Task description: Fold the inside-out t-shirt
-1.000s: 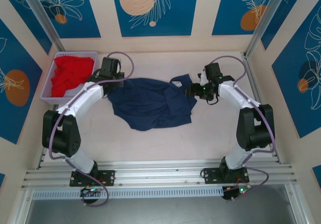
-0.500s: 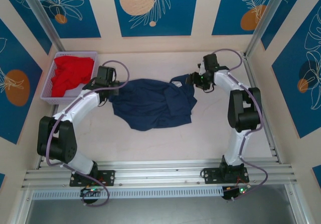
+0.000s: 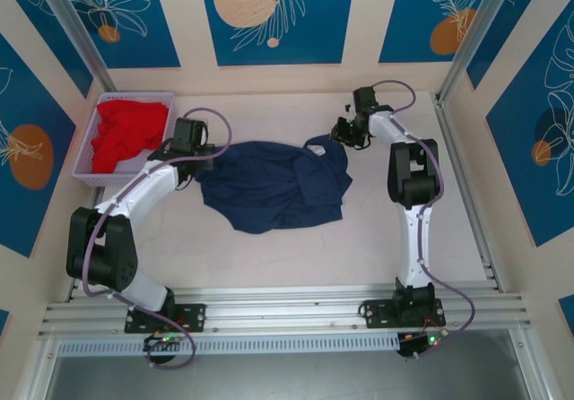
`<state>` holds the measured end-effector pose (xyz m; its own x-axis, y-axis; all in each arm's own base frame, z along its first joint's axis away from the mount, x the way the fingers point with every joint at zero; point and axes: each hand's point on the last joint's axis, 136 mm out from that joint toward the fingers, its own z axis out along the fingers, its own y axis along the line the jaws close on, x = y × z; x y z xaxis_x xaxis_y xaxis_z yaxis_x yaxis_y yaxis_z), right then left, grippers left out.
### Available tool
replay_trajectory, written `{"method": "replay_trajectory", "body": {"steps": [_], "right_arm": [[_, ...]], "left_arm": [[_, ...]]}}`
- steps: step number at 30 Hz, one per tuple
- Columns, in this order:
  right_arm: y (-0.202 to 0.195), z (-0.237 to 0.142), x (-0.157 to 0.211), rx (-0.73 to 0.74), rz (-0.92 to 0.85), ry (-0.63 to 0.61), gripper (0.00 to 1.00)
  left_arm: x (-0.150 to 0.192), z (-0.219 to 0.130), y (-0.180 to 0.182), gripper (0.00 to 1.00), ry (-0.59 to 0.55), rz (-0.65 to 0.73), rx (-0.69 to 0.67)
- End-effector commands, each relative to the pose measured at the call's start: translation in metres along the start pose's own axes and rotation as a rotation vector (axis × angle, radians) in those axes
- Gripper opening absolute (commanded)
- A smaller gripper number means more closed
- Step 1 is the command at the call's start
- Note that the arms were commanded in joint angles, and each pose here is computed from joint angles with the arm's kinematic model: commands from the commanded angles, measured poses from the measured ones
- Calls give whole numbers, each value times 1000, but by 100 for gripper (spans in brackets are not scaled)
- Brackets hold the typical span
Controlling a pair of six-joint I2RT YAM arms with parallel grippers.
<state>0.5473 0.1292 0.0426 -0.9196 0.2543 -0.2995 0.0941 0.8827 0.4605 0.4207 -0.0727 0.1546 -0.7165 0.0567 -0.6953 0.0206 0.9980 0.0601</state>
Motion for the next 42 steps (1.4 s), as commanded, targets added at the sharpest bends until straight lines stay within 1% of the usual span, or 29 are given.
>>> {"method": "replay_trajectory", "body": {"steps": [1,3,4,8,11,16,20,22,24,26,28,30,32,33,34,36,37,39,40,42], "right_arm": [[21,-16,-17,-100,-7,-19,2],[37,-43,-27,-155,-25,-63,0],[48,-65,-31,-204,-36,-94,0],[95,-176,-36,-400,-120,-249,0],[119,-243,-25,-506,-177,-307,0],[152,-313,-4,-633,-268,-356,0],[180,-351,12,-706,-349,-376,0],[189,-357,19,-730,-372,-368,0],[198,-357,27,-758,-364,-340,0],[209,-351,38,-784,-362,-299,0],[217,-343,47,-768,-349,-270,0],[225,-330,56,-748,-312,-239,0],[232,-316,66,-745,-259,-211,0],[236,-309,72,-749,-236,-197,0],[239,-302,77,-756,-213,-187,0],[245,-291,86,-766,-170,-158,0],[248,-285,89,-775,-152,-144,0],[249,-277,93,-777,-117,-123,0],[250,-275,93,-783,-101,-117,0],[250,-272,93,-793,-71,-110,0]], "left_arm": [[2,5,-1,0,7,-11,18],[5,4,1,0,11,-12,11],[6,2,3,0,10,-15,4],[13,-10,19,0,-18,-70,-24],[15,-22,32,0,-61,-140,-34],[13,-41,34,0,-120,-185,-11],[17,-51,31,0,-162,-232,30],[27,-47,30,0,-153,-246,33],[41,-37,30,0,-115,-248,23],[53,-29,32,0,-81,-243,4],[56,-27,35,1,-77,-236,-14],[53,-30,38,18,-84,-232,-33],[46,-38,37,38,-101,-236,-19],[42,-42,32,45,-113,-238,14],[35,-49,19,51,-137,-234,83],[21,-67,-14,59,-209,-207,241],[13,-82,-39,61,-263,-165,355],[4,-114,-86,65,-359,-62,541],[1,-130,-110,68,-402,5,611],[1,-150,-146,70,-444,114,681]]}}
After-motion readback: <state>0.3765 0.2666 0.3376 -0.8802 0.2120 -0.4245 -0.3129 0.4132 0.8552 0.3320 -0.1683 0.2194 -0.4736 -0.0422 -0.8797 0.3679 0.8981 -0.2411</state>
